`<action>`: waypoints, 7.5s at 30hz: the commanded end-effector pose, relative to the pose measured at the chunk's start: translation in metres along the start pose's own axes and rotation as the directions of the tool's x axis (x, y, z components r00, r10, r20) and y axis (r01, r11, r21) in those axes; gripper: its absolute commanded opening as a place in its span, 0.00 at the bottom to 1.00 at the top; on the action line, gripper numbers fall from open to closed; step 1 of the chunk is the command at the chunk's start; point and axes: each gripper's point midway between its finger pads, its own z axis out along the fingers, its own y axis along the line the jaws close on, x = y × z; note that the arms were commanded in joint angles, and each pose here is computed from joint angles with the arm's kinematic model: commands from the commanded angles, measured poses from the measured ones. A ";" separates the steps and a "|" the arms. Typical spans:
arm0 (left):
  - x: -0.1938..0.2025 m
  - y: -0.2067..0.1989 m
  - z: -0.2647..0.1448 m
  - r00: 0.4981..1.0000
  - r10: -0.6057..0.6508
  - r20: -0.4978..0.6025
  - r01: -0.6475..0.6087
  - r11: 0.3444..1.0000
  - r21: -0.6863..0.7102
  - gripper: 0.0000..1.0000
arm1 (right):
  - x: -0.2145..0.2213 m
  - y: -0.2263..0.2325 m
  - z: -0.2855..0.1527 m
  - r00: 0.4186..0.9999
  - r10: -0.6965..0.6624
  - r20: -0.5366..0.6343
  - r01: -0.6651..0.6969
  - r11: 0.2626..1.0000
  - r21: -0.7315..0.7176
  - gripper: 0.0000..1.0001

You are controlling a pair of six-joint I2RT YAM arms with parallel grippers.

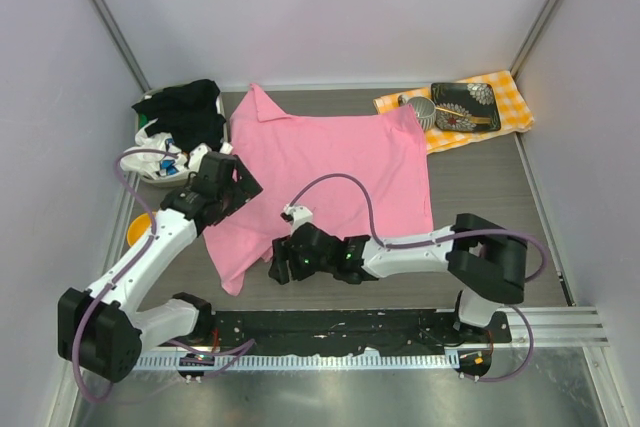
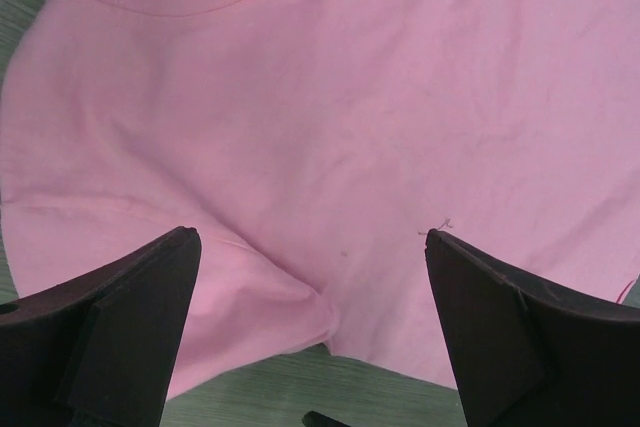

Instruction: Fold and stack the t-shirts

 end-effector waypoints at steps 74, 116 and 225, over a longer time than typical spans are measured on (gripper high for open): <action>-0.005 0.013 0.006 0.980 0.086 -0.177 -0.084 0.996 0.019 1.00 | -0.112 -0.167 -0.131 0.915 -0.102 0.389 -0.186 0.751 0.634 0.99; 0.035 -0.094 0.198 0.927 0.214 -0.307 -0.256 0.961 -0.104 0.95 | -0.089 -0.431 -0.117 0.870 0.399 0.290 -0.442 0.371 0.817 0.98; 0.076 0.085 0.010 0.994 -0.095 -0.053 0.081 0.971 -0.223 0.00 | -0.058 -0.307 -0.209 0.913 0.235 0.333 -0.407 0.487 0.772 1.00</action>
